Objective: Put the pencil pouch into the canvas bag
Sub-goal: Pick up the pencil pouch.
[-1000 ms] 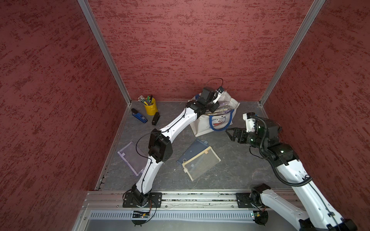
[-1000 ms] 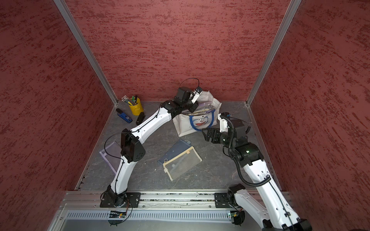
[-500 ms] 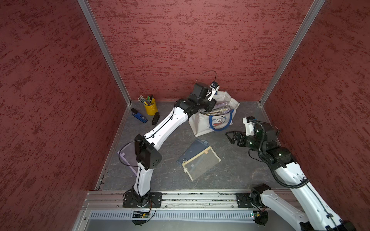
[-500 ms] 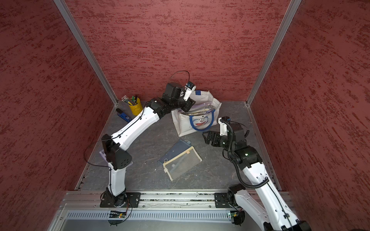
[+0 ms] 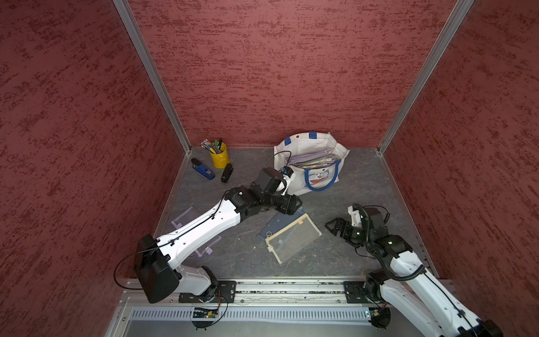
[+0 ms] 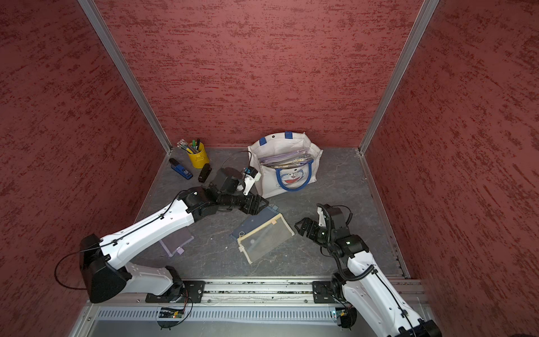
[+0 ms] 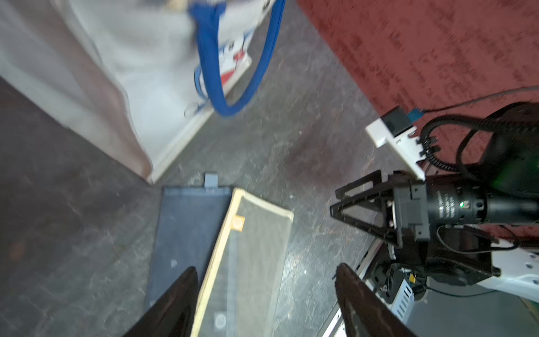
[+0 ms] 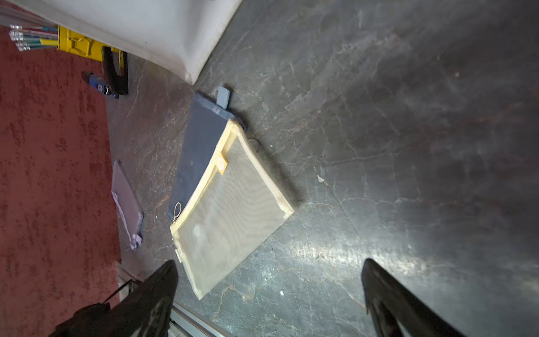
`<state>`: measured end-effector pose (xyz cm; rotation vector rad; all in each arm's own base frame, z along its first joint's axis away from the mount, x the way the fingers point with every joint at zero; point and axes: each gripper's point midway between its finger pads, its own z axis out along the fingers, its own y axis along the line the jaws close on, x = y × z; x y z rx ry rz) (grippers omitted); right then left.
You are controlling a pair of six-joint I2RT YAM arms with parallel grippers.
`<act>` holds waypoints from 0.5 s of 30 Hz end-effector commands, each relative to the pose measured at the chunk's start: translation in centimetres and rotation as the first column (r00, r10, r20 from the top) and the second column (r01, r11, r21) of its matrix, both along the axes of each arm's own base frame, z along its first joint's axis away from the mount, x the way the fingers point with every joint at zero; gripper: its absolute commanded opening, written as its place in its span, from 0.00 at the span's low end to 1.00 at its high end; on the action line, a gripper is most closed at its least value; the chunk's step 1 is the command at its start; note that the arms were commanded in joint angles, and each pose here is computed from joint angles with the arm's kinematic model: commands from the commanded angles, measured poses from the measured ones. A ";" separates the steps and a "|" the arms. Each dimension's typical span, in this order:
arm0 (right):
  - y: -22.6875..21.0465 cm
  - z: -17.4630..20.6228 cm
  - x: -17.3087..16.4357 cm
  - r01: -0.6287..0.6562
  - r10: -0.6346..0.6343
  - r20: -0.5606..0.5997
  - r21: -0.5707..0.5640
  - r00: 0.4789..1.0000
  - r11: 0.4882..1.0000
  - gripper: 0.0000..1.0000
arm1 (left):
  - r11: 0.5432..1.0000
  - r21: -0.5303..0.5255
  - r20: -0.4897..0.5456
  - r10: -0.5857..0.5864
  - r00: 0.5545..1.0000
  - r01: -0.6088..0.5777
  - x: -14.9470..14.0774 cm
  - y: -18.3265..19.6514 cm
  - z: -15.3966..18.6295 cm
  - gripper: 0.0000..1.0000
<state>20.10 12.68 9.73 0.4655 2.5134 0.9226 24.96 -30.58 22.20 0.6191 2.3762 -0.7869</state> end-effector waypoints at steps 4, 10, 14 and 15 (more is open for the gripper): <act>-0.6 1.3 0.2 0.167 -0.172 0.026 0.120 0.985 0.979 0.99 | 0.997 -0.071 -0.224 0.010 0.975 -0.026 -3.3 0.6 -3.4 0.80; -0.7 1.4 -0.5 0.227 -0.232 0.013 0.166 0.973 0.960 0.99 | 0.989 -0.128 -0.363 0.024 0.931 -0.075 -2.7 1.5 -6.6 0.85; 0.0 0.7 -0.8 0.214 -0.217 -0.003 0.180 0.976 0.960 0.99 | 0.988 -0.131 -0.374 0.028 0.927 -0.083 -1.9 2.1 -7.7 0.85; 0.3 0.5 -0.8 0.206 -0.210 -0.002 0.183 0.978 0.961 0.99 | 0.990 -0.119 -0.366 0.028 0.930 -0.077 -1.9 2.2 -8.0 0.86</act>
